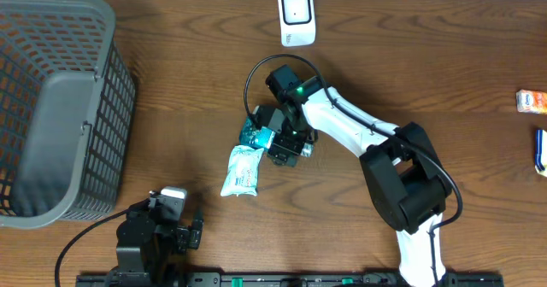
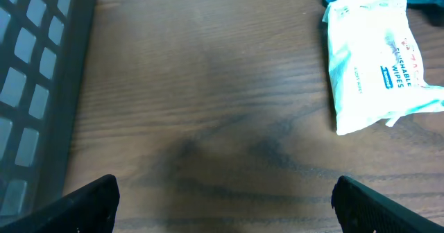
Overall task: Scan the item barcode
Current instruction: 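Grasp the mouthwash bottle with the right gripper and lift it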
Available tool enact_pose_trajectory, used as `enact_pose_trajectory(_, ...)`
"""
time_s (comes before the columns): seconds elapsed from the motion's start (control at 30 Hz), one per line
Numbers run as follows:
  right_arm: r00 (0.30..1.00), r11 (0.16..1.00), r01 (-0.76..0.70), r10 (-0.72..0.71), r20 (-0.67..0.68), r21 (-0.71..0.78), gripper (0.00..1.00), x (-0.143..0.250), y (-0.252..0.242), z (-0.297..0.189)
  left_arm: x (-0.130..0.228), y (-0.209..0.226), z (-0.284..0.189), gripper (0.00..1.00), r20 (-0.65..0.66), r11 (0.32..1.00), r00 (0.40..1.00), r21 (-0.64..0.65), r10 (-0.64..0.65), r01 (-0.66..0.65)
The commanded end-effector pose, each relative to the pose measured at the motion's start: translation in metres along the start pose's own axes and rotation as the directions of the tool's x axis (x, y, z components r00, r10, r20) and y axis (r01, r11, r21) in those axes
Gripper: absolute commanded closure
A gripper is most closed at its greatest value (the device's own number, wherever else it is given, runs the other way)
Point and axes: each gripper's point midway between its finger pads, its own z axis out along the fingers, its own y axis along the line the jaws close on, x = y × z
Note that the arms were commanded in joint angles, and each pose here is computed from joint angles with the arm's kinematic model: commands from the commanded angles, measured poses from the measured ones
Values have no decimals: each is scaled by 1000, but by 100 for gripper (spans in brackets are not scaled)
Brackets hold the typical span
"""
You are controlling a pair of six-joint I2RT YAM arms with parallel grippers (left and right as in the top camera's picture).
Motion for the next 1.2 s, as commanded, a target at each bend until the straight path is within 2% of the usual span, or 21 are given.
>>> enact_pose_trajectory(0.0,995,997,-47,42,-86,-57,12,22,5,35,11,-3,2,2,-40,1000,999,11,-5,6)
enact_pose_trajectory(0.03,995,997,-49,43,-90,-59,19,23,5,36,11,-3,2,2,-40,1000,999,11,-5,6)
enact_pose_trajectory(0.1,994,997,-53,47,-99,-59,27,25,5,36,11,-3,2,2,-40,1000,999,11,-5,6)
enact_pose_trajectory(0.3,989,993,-95,87,-121,-63,37,30,8,35,11,-3,2,2,-40,1000,999,11,-5,6)
enact_pose_trajectory(0.37,987,992,-109,100,-130,-66,46,31,8,33,11,-3,2,2,-40,1000,999,11,-5,6)
enact_pose_trajectory(0.5,979,986,-154,143,-144,-67,54,26,9,21,11,-3,2,2,-40,1000,999,11,-5,6)
enact_pose_trajectory(0.7,950,959,-274,260,-174,-65,60,11,12,-18,11,-3,2,2,-40,1000,999,11,-5,6)
enact_pose_trajectory(0.8,927,942,-331,311,-209,-64,60,12,17,-37,11,-3,2,2,-40,1000,999,11,-5,6)
enact_pose_trajectory(0.9,902,924,-376,346,-256,-76,65,15,26,-57,11,-3,2,2,-40,1000,999,11,-5,6)
enact_pose_trajectory(1.03,887,892,-417,360,-288,-171,64,12,49,-78,11,-3,2,2,-40,1000,999,11,-5,6)
enact_pose_trajectory(1.17,863,872,-448,363,-352,-198,62,22,62,-86,11,-3,2,2,-40,1000,999,11,-5,6)
